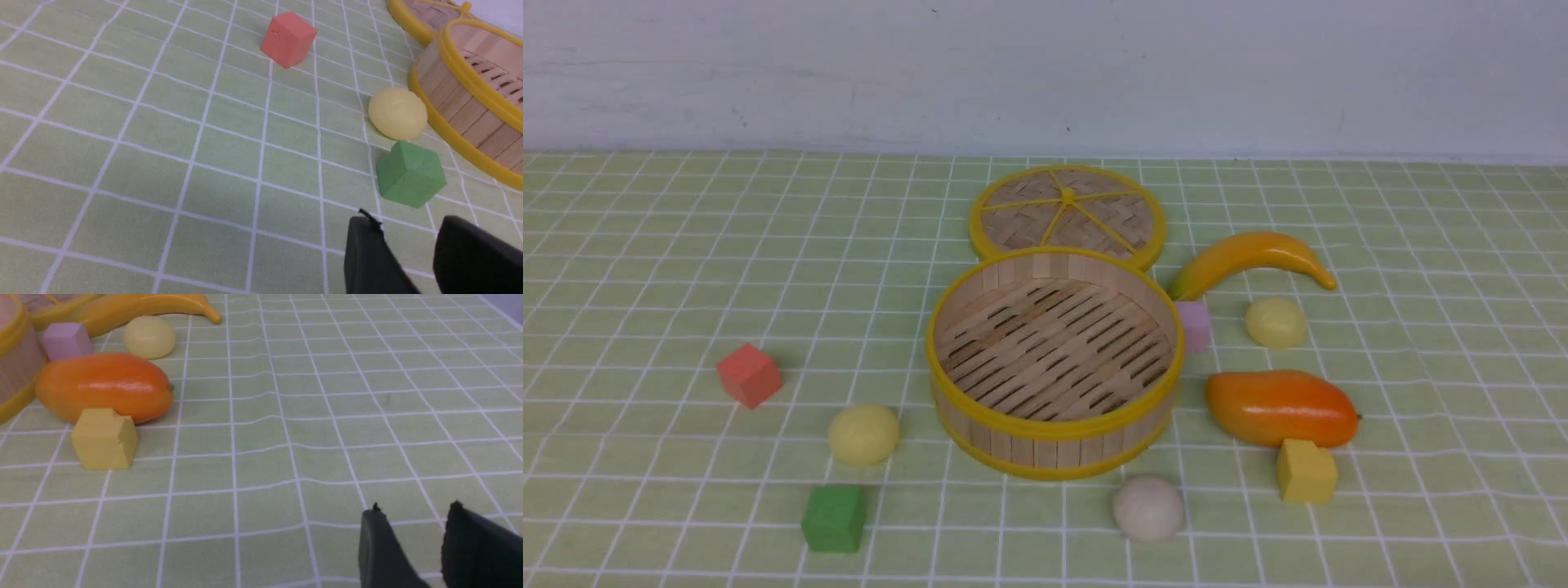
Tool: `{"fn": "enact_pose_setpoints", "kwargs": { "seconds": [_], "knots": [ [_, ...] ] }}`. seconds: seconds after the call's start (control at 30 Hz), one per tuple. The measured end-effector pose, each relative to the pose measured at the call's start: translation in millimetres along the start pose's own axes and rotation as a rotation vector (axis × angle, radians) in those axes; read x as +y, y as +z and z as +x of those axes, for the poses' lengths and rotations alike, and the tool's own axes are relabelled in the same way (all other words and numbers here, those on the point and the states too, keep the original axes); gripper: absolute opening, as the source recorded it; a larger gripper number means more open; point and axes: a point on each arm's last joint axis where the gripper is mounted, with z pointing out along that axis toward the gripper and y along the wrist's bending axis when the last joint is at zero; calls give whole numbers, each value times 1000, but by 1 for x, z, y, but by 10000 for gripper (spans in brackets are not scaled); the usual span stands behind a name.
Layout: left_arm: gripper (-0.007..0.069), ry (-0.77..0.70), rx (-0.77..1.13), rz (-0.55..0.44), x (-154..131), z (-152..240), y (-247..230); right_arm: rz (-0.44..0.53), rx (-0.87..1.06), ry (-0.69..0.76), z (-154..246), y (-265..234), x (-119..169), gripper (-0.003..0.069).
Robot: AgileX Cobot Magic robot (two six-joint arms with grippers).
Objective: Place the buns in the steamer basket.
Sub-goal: Use the left arm to grab a steamed stuffed bun
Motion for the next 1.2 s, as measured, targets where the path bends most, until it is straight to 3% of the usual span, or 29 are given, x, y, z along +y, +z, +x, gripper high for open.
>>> {"fn": "enact_pose_setpoints", "kwargs": {
  "seconds": [0.27,0.5,0.73,1.0,1.2],
  "knots": [
    [238,3,0,-1,0,0,0,0,0,0,0,0,0,239],
    [238,119,-15,-35,3,-2,0,0,0,0,0,0,0,239],
    [238,144,-30,-39,3,-3,0,0,0,0,0,0,0,239],
    [238,139,-195,46,-5,-17,-2,0,0,0,0,0,0,239],
    [238,21,-380,162,-15,-33,-8,0,0,0,0,0,0,239]
  ]
}}
